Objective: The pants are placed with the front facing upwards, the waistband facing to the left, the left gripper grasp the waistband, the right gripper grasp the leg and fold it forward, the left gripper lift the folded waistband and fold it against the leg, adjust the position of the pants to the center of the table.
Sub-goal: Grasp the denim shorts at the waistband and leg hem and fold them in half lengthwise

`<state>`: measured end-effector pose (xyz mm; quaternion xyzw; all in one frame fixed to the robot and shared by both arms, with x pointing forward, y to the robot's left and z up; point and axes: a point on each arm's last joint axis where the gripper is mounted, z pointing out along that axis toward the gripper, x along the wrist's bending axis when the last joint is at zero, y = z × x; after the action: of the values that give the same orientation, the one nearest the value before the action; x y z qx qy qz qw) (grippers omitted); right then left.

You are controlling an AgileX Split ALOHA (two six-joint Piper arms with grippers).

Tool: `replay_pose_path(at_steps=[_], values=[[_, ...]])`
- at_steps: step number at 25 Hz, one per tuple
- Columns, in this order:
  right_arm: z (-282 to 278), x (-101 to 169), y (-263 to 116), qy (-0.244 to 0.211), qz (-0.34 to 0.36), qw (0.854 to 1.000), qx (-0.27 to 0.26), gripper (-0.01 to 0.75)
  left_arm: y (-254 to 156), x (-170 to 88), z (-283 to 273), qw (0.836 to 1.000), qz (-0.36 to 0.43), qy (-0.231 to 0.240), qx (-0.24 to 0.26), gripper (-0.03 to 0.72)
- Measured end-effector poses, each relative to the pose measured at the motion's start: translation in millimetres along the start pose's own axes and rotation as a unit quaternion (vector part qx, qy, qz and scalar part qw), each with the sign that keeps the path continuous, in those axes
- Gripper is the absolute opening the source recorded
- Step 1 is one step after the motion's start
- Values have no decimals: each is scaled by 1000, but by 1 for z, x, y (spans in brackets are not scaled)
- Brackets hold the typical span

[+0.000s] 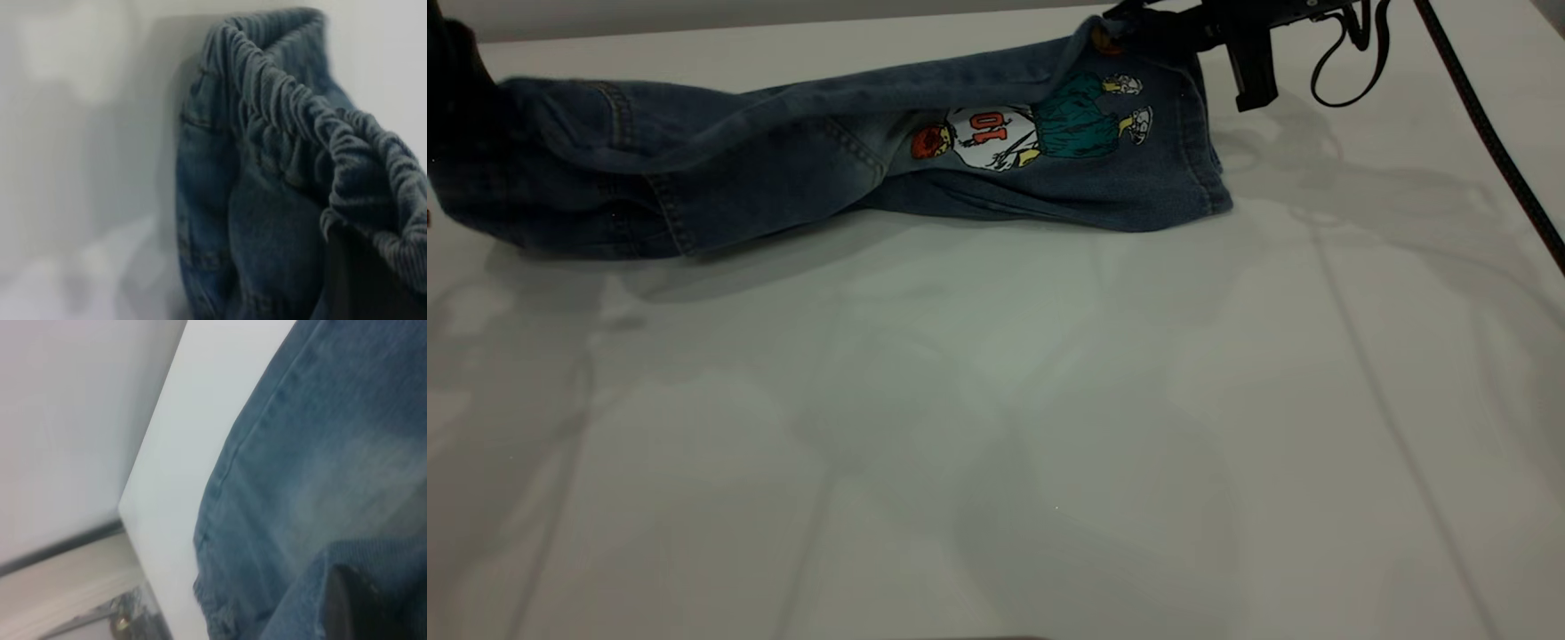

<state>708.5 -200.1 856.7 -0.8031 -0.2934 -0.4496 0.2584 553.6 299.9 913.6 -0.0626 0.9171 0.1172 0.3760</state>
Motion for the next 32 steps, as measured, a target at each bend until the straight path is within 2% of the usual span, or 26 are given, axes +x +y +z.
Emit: replay_pose_path(at_steps=[3,8,13,19,26,29,32], values=[[0,-2,3,-8,0,1000,-14,34,-4,2,13,1000,-6,11,-2,85],[1,-4,7,-20,0,999,-35,34,-14,-13,33,1000,19,-7,5,85],[13,-7,16,-13,8,999,-35,34,-19,-23,45,1000,23,-17,7,85],[26,-18,22,-12,24,999,-27,34,-20,-18,62,999,36,-6,1,85],[26,-17,22,-9,16,999,-26,46,-16,-28,76,987,158,-34,28,88],[26,-17,22,-9,16,1000,-26,75,-17,-34,76,972,224,-58,39,97],[26,-16,21,-6,9,1000,-20,135,-20,-36,76,958,273,-72,47,122]])
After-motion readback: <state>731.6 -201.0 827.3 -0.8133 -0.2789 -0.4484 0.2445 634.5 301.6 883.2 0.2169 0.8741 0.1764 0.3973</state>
